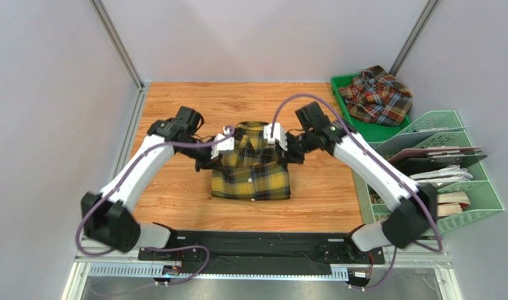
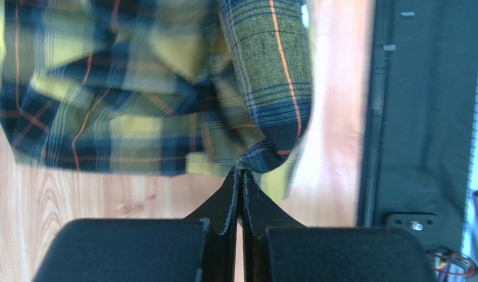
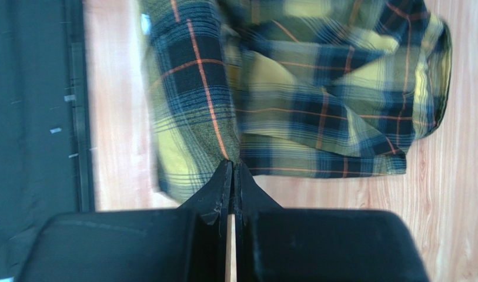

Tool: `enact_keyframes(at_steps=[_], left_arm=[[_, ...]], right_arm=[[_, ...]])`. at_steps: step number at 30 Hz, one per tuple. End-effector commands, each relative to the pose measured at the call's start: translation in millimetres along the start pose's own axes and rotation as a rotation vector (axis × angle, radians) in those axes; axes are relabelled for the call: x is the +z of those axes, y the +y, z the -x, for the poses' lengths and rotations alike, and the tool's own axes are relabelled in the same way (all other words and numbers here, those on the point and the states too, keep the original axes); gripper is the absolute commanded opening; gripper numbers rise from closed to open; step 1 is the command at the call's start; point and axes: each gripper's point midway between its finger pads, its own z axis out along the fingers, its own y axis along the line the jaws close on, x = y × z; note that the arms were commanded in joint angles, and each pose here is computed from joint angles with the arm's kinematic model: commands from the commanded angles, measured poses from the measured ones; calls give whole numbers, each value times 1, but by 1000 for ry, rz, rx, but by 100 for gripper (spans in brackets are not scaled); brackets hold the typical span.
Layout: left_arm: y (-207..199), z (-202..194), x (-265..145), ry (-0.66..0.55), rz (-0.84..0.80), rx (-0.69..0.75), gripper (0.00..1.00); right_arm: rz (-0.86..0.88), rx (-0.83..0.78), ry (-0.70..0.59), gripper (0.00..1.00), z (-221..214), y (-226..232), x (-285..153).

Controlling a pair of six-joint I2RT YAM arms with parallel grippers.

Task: Fold and stack the long sleeve shirts
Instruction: Fold the shirt

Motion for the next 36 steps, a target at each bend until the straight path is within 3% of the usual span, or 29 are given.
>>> enact_keyframes(at_steps=[1,8,14,21,31,36], left_arm=[[71,-7,10,13,56,-92,0],[175,-18,29,79,122,-176,0],[205,-83,65,268,86,-283,0],[171,-98,74,323,16,-338,0],[19,-84,72,265,-166,-469,0],[21,-58,58,181,-102,-472,0]], right_arm=[[-34,61,-16,0,-8,-85,20],[24,177,30,0,-49,-154,59],[58,310,98,0,-94,-181,101],[179,498,152,0,-112,-137,113],[289,504,214,0,-104,-24,97],[266,486,183,0,-90,-1,69]])
